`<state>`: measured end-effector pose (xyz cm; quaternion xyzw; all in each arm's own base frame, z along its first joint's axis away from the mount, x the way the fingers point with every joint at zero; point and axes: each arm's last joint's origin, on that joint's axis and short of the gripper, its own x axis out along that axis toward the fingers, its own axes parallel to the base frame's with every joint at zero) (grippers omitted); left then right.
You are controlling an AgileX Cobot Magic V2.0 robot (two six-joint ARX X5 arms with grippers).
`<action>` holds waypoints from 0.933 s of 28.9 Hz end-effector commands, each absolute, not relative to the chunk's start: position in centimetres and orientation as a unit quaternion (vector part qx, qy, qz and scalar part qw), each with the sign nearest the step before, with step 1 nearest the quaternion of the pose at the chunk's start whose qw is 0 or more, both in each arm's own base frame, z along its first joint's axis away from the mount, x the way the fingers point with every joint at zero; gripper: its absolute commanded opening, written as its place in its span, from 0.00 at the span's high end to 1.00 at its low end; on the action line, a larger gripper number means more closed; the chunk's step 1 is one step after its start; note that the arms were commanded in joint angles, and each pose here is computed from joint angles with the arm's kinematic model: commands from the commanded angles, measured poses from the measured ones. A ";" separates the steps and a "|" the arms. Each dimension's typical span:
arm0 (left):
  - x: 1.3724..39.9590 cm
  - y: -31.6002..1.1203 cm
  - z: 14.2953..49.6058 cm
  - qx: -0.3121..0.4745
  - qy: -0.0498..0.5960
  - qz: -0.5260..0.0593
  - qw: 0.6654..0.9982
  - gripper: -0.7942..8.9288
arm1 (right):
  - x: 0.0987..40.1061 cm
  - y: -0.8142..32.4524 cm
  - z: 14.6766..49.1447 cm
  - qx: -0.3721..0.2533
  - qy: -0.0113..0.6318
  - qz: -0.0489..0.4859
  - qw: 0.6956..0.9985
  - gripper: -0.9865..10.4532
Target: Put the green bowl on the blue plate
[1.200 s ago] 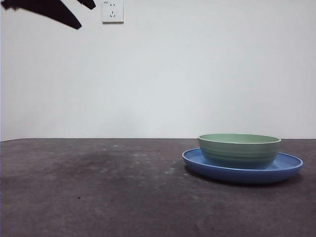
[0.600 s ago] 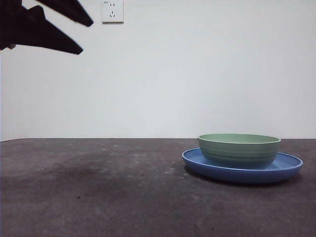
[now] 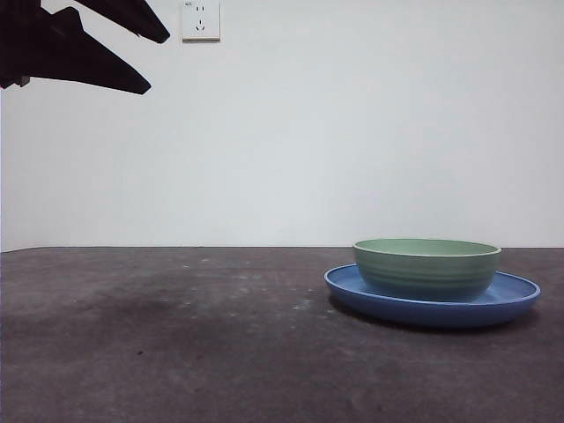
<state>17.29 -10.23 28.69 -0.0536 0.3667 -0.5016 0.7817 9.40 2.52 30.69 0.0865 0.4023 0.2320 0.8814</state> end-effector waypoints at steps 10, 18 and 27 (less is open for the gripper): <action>17.3 -10.4 28.9 -0.053 0.363 -0.506 0.781 0.69 | 14.6 2.1 30.2 0.109 0.413 0.114 0.897 0.55; 17.3 -10.4 28.9 -0.054 0.364 -0.506 0.780 0.69 | 21.6 -0.4 26.7 0.169 0.447 0.107 0.872 0.58; 17.3 -10.4 28.9 -0.054 0.364 -0.506 0.780 0.69 | 26.6 -1.5 21.9 0.206 0.477 0.123 0.846 0.64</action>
